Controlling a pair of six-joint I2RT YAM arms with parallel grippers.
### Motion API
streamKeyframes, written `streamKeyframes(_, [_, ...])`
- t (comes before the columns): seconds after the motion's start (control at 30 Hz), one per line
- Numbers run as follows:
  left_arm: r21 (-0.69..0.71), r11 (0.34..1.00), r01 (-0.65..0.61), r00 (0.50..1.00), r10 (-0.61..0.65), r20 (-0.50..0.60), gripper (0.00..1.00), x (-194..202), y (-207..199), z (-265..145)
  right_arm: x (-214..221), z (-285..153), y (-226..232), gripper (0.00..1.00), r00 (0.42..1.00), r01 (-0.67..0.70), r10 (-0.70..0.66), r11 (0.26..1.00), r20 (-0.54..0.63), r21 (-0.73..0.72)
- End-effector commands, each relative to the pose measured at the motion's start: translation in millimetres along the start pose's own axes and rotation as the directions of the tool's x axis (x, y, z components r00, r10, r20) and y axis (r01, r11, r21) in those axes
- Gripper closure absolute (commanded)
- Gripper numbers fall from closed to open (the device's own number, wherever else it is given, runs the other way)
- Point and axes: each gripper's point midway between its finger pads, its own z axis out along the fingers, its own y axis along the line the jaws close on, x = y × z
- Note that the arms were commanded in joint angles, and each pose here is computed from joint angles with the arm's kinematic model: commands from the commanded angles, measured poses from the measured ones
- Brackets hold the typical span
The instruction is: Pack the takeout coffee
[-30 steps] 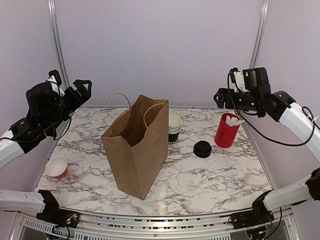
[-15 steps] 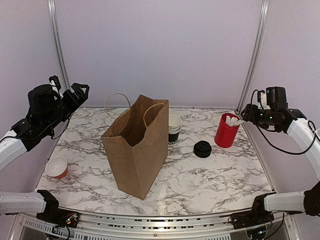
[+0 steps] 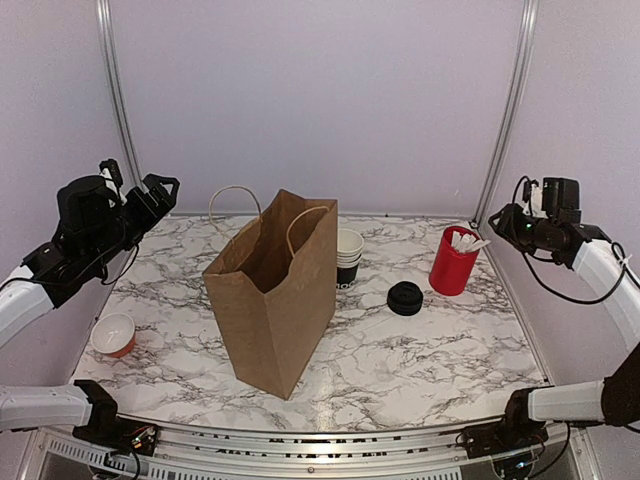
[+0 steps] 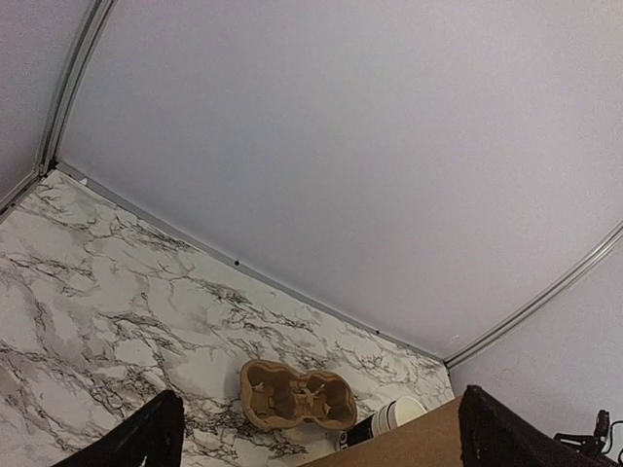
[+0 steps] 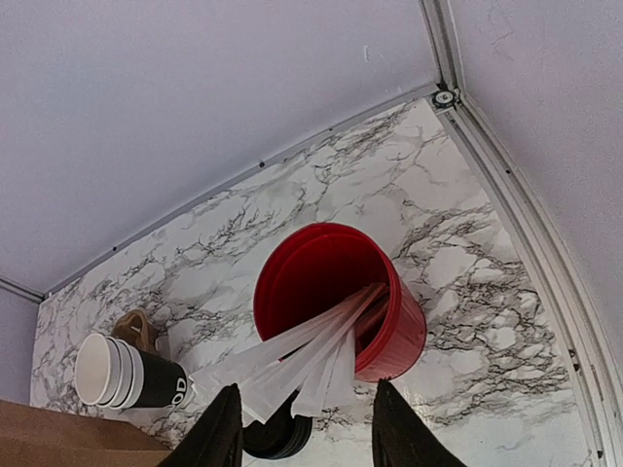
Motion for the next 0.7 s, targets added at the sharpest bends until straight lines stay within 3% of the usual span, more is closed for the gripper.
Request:
streamKeyframes(0.0, [-0.009, 1.0, 0.003, 1.0, -0.003, 0.004, 0.01, -0.9, 4.2, -4.2, -4.0, 6.5, -3.2, 0.57, 0.999, -0.028, 0.028, 0.999, 0.017, -0.016])
streamKeyframes(0.67, [-0.009, 1.0, 0.01, 1.0, -0.01, 0.0, 0.01, 0.2, 4.5, -4.4, 33.0, 37.7, -22.3, 0.65, 0.995, -0.078, 0.077, 0.997, -0.067, -0.017])
